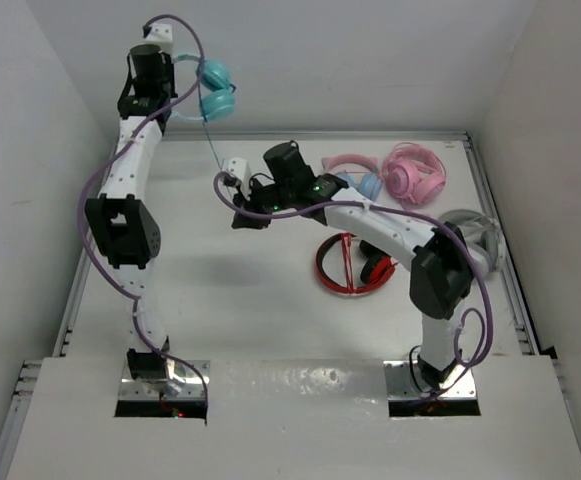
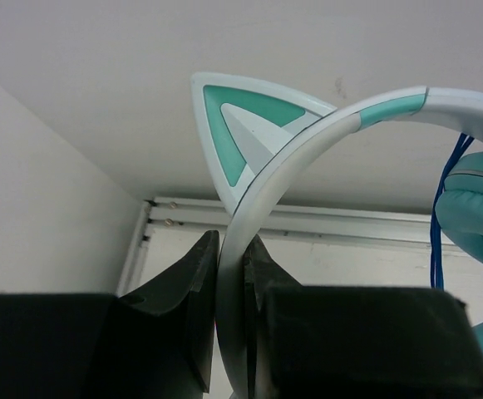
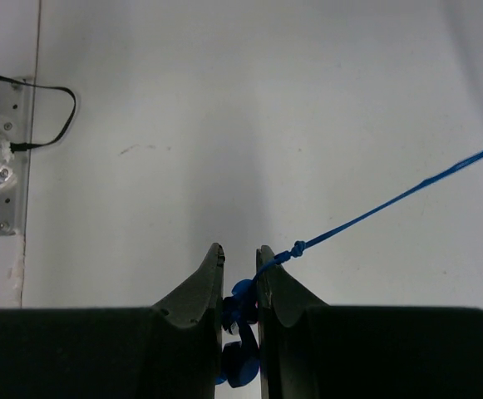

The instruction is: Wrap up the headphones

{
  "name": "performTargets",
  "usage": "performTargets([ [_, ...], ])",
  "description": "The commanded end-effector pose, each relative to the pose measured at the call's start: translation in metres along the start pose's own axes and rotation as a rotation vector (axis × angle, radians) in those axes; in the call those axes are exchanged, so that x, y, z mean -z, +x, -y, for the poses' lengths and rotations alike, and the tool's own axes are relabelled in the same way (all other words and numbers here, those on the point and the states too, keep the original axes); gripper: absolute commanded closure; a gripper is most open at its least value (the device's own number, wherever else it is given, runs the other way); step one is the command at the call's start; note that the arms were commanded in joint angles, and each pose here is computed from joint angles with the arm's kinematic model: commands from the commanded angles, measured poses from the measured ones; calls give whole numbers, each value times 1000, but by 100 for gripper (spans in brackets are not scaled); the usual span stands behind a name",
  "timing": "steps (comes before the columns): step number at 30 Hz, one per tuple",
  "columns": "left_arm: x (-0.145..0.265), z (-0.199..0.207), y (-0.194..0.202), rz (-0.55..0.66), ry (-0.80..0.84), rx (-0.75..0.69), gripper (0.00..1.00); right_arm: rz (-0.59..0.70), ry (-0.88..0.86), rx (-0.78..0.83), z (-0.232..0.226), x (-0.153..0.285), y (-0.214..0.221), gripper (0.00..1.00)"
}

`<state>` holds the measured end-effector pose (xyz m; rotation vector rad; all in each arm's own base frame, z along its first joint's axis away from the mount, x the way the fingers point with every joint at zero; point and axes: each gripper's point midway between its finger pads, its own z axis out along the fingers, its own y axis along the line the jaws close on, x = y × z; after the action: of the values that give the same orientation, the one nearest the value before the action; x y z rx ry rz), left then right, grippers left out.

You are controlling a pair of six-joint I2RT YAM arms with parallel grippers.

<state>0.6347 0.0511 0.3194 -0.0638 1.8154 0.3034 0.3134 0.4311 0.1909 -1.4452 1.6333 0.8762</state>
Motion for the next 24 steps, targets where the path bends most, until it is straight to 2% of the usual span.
performTargets([
  [1,17,12,-64,222,-72,-126,100,132,-77,64,-27,27,-70,100],
  [2,17,23,-44,181,-50,-209,100,155,-57,84,-24,33,-82,100],
  [5,28,66,-33,195,135,-236,100,243,88,205,5,67,-136,100],
  [9,36,98,-21,157,294,-275,100,282,324,227,76,129,-157,100],
  [11,43,114,-6,131,357,-330,100,289,406,211,102,152,-156,100],
  [15,72,145,-2,148,542,-410,100,276,577,205,157,200,-142,100],
  [21,109,180,11,115,761,-520,100,283,694,191,198,230,-130,100],
  [24,129,197,12,114,858,-539,100,307,721,201,210,240,-139,100],
])
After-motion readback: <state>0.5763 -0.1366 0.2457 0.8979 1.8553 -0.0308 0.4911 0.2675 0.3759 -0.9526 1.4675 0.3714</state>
